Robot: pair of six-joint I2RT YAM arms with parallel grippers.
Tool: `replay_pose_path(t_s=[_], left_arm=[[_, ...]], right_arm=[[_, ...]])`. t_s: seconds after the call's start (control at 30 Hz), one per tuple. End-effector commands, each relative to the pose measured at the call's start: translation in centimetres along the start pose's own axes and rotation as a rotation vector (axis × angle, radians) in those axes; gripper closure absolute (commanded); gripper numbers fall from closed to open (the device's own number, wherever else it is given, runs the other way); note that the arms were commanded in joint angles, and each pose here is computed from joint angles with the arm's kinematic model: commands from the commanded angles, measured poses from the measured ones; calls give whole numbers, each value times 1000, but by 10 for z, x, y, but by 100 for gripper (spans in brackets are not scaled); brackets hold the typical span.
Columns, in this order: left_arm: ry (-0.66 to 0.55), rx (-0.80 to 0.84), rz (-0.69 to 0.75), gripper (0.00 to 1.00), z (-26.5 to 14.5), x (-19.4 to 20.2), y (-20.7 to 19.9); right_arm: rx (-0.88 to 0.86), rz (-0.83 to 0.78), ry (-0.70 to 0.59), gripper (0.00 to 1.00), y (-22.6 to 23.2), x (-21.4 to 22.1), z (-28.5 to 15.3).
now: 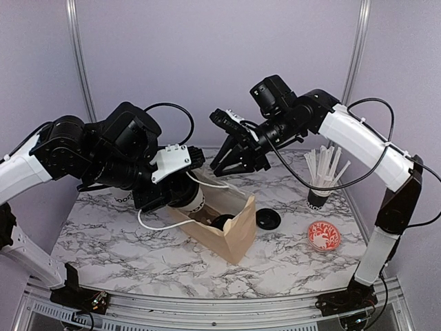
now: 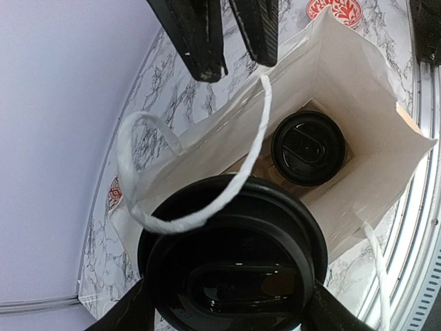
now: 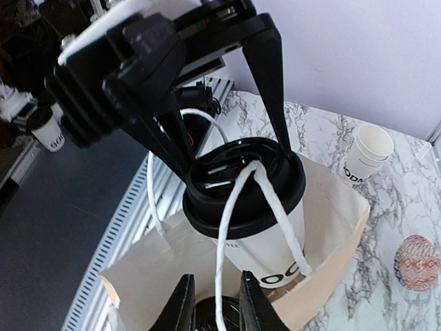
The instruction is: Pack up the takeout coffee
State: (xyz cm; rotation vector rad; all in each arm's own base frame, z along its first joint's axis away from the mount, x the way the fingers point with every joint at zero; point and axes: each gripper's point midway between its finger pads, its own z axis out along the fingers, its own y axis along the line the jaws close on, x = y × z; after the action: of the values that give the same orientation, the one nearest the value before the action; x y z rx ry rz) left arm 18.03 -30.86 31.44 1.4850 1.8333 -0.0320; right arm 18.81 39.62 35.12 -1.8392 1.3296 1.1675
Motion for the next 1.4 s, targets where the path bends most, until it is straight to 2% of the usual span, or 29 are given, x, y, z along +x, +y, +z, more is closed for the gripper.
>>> replay_pose_path(t_s=[0.0, 0.07, 0.13, 0.3, 0.5, 0.67, 0.93, 1.03, 1.37], left_arm=[[-68, 25, -26, 35, -13, -10, 2], [-85, 38, -38, 35, -18, -11, 1], [-92, 45, -49, 35, -21, -10, 0], [-70, 86, -72, 35, -16, 3, -12], [-72, 152, -130, 38, -21, 13, -28], [-96, 217, -173, 38, -31, 17, -44], [-64, 233, -129, 38, -20, 26, -67], [-72, 234, -99, 38, -19, 21, -77], [-94, 171, 1, 38, -18, -2, -94]], right_arm=[[101, -36, 32, 69, -6, -6, -19], [153, -8, 27, 56, -18, -2, -30], [218, 35, 29, 50, -36, 8, -40], [365, 162, 105, 48, -90, 65, -49], [435, 283, 223, 48, -127, 135, -29], [381, 344, 312, 48, -135, 181, 7], [326, 384, 450, 47, -146, 231, 62], [283, 385, 460, 48, -149, 236, 79], [-18, 270, 348, 46, -115, 212, 136]])
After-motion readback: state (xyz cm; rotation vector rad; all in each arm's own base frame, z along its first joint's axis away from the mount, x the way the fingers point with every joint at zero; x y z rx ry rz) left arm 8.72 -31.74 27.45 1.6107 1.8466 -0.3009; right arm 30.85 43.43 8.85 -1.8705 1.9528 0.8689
